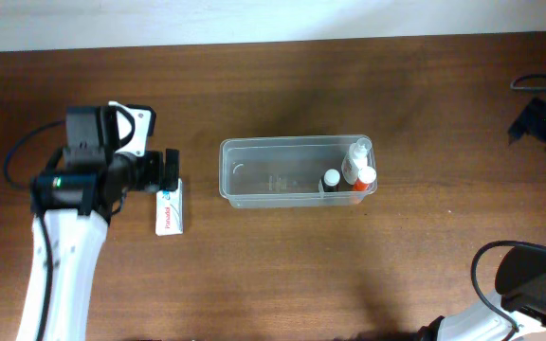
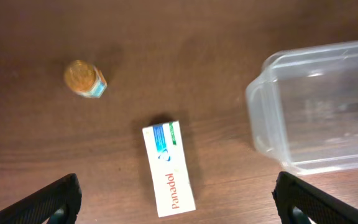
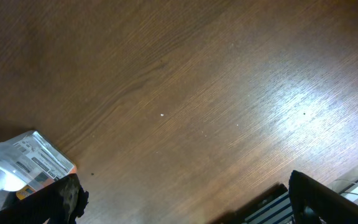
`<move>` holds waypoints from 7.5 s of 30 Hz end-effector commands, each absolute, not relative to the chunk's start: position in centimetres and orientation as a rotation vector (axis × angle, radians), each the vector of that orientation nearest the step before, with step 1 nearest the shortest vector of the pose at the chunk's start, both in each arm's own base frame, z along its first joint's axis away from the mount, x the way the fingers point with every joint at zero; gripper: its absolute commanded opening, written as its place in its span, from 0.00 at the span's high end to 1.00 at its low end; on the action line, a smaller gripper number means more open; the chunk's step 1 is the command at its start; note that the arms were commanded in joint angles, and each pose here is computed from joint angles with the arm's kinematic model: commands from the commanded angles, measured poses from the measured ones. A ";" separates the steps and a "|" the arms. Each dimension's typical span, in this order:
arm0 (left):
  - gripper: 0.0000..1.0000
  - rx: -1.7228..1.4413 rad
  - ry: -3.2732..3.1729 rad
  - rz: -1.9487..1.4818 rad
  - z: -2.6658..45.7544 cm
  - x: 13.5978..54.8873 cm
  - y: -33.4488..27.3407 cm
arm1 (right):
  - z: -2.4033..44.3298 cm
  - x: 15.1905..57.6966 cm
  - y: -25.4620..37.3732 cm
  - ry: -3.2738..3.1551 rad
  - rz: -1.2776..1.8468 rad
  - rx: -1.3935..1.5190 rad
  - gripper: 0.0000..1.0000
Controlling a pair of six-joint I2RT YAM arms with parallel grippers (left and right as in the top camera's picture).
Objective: Pack container
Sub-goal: 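Move the left gripper over the white Panadol box, then lower the left gripper and grasp the Panadol box, then lift the Panadol box and carry it over the container's left end, then lower the Panadol box into the container's left end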
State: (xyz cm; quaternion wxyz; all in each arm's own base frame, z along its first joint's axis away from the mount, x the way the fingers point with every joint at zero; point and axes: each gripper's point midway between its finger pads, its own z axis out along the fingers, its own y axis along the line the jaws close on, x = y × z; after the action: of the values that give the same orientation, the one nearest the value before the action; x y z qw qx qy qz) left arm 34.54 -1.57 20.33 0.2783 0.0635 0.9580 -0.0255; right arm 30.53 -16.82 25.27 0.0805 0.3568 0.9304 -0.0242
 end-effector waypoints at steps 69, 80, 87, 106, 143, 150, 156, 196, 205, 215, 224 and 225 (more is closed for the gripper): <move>0.01 -0.061 3.244 -0.004 0.0 32.7 1.6 | 25.9 30.5 -16.8 2.758 -0.072 1.079 0.02; 0.09 -0.061 3.244 -0.004 0.0 32.7 1.6 | 25.9 30.5 -16.8 2.758 -0.072 1.079 0.02; 0.25 -0.061 3.245 -0.006 0.1 32.6 1.6 | 25.9 30.5 -16.8 2.758 -0.071 1.079 0.02; 0.66 -0.081 3.259 -0.010 0.1 32.3 1.5 | 25.9 30.5 -16.8 2.758 -0.071 1.079 0.02; 0.65 0.469 2.994 -0.298 15.4 37.7 -15.2 | 25.9 30.5 -16.8 2.758 -0.071 1.079 0.01; 0.65 0.581 2.947 -0.313 15.5 37.1 -18.5 | 25.9 30.5 -16.8 2.758 -0.071 1.079 0.02; 0.65 0.516 2.889 -0.345 15.9 38.0 -20.9 | 25.9 30.5 -16.8 2.758 -0.071 1.079 0.02; 0.65 0.213 3.089 -0.039 8.3 37.3 -21.4 | 25.9 30.5 -16.8 2.758 -0.071 1.079 0.02; 0.65 0.223 3.120 -0.134 8.3 36.6 -22.5 | 25.9 30.5 -16.8 2.758 -0.071 1.079 0.02; 0.65 0.223 3.172 -0.114 8.3 35.4 -22.0 | 25.9 30.5 -16.8 2.758 -0.071 1.079 0.02; 0.65 0.221 3.156 -0.092 8.3 35.8 -21.8 | 25.9 30.5 -16.8 2.758 -0.071 1.079 0.02; 0.64 0.221 3.148 -0.084 8.3 36.0 -21.7 | 25.9 30.5 -16.8 2.758 -0.071 1.079 0.02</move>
State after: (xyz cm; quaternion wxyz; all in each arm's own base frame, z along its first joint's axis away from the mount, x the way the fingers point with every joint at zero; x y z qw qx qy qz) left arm 36.05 -21.35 8.84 0.0006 0.0723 0.9971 -0.0255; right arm 30.53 -16.82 25.27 0.0805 0.3565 0.9305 -0.0242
